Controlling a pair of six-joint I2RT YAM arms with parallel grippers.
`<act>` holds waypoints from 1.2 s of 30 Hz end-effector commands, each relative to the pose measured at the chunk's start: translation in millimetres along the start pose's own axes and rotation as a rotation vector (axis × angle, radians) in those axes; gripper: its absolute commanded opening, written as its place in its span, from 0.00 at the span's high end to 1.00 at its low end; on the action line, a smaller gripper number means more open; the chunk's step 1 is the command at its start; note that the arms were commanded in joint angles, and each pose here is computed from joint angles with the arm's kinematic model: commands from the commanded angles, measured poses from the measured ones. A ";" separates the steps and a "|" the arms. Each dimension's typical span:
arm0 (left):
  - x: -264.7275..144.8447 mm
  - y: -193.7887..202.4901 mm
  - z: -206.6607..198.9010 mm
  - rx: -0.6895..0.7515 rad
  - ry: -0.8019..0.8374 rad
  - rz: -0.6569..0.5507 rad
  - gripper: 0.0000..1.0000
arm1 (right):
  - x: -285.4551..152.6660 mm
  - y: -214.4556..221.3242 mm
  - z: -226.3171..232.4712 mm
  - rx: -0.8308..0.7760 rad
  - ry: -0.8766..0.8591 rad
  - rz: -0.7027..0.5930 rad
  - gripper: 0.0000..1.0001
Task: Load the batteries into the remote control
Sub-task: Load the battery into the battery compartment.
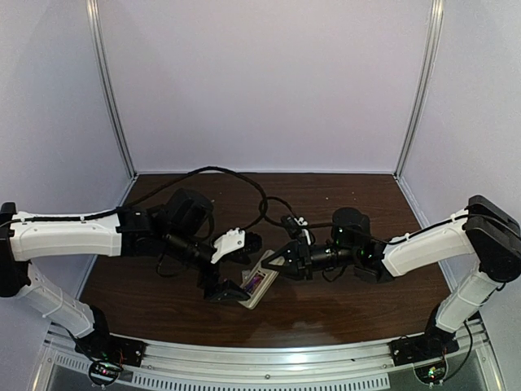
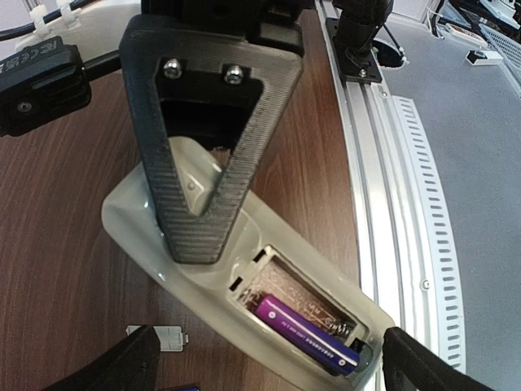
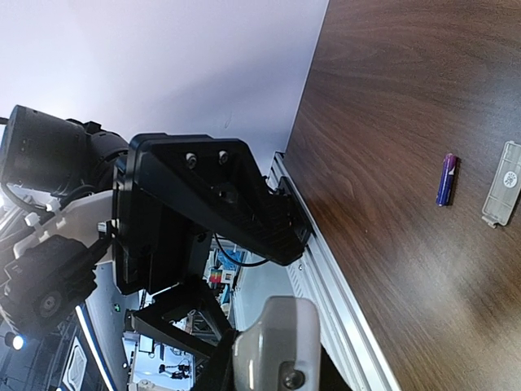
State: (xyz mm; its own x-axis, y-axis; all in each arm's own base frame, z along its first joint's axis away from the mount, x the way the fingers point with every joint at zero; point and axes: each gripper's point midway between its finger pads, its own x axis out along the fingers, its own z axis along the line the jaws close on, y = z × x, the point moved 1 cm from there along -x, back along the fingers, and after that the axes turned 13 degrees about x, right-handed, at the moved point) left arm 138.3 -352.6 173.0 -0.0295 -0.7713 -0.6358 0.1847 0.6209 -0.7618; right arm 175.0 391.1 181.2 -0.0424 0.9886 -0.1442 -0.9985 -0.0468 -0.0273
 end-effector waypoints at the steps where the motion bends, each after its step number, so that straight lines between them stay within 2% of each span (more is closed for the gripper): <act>1: -6.3 -6.6 -4.4 -0.014 0.016 -0.054 0.03 | -1.1 0.1 19.3 -0.016 -0.076 0.008 1.00; 18: -24.7 -16.3 8.9 -0.091 0.037 -0.180 0.08 | -1.7 0.5 23.1 -0.027 -0.088 0.009 1.00; 36: -16.6 -10.2 12.8 -0.105 0.041 -0.153 0.16 | -2.3 1.4 28.9 -0.038 -0.101 0.015 1.00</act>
State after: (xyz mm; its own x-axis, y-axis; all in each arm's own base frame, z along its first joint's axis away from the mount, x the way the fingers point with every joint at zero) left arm 145.7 -344.8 192.1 -0.0938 -0.8455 -0.5256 0.0662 0.5215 -0.8507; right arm 174.1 392.9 197.1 -0.0521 0.9955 -0.0797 -0.9982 -0.0543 -0.0257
